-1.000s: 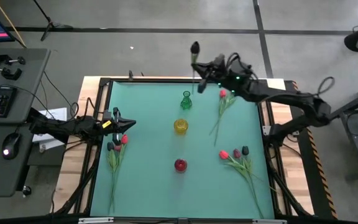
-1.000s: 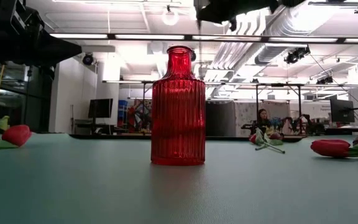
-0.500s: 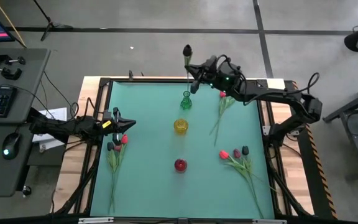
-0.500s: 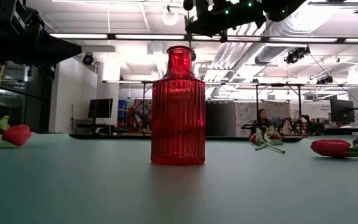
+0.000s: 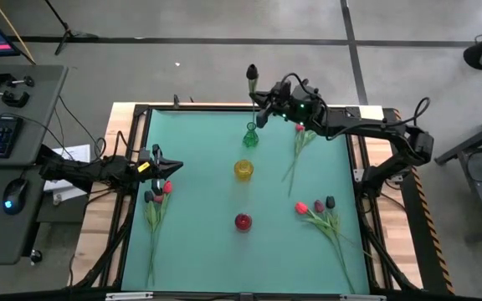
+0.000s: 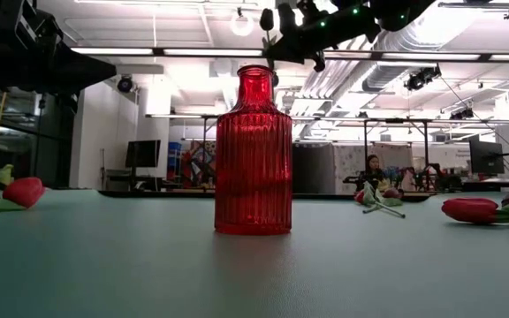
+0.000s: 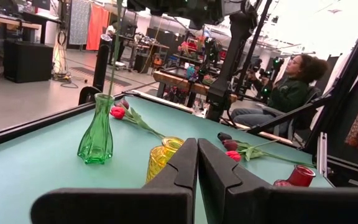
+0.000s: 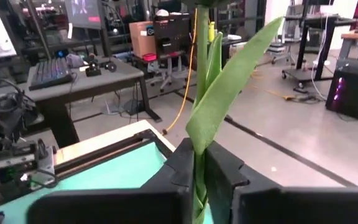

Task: Sort flowers into vase by color
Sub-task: Put the top black tulip into the green vase, then put the right black tulip into the green vase

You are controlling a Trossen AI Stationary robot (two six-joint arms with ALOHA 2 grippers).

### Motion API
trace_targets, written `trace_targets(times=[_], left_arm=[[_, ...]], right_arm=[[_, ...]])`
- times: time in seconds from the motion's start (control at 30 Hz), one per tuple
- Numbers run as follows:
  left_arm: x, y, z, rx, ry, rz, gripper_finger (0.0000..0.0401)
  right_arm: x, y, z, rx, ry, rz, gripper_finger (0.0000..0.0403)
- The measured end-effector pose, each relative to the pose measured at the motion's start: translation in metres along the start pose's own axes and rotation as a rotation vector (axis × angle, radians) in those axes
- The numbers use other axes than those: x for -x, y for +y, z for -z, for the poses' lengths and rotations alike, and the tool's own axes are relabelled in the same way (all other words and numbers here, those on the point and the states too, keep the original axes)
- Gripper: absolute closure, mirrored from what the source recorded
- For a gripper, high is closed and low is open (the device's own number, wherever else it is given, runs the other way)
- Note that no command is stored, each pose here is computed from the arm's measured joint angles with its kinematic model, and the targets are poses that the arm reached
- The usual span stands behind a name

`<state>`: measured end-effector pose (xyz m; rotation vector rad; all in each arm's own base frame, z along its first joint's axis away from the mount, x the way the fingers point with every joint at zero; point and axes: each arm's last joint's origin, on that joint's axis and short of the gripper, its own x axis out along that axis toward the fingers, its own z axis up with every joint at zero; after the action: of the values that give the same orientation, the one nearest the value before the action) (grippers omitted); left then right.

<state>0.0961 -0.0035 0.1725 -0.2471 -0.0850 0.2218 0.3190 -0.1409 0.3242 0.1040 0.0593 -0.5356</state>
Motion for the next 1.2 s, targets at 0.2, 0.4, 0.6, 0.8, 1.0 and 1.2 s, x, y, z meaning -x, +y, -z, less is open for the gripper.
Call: trace_targets(times=[0.2,0.4,0.6,0.8,1.0,1.2], left_arm=[[0.0,0.0,0.0,0.0,0.0,0.0,0.0401],[0.0,0.0,0.0,0.0,0.0,0.0,0.0401],[0.0,0.0,0.0,0.0,0.0,0.0,0.0401],[0.0,0.0,0.0,0.0,0.0,0.0,0.0401],[0.0,0.0,0.0,0.0,0.0,0.0,0.0401],[0.0,0.0,0.0,0.0,0.0,0.0,0.0401]], right_arm=[[0.0,0.001,0.005,-0.057,0.061,-0.047,0.0277],[0.009,0.003,0.009,-0.038,0.166,-0.056,0.0151],[0.036,0.0,0.008,-0.03,0.338,-0.061,0.0093],[0.069,-0.001,0.008,-0.081,0.534,-0.095,0.0089],[0.092,0.008,0.012,-0.124,0.672,-0.126,0.0089],[0.115,0.023,0.028,-0.279,0.96,-0.208,0.0089]])
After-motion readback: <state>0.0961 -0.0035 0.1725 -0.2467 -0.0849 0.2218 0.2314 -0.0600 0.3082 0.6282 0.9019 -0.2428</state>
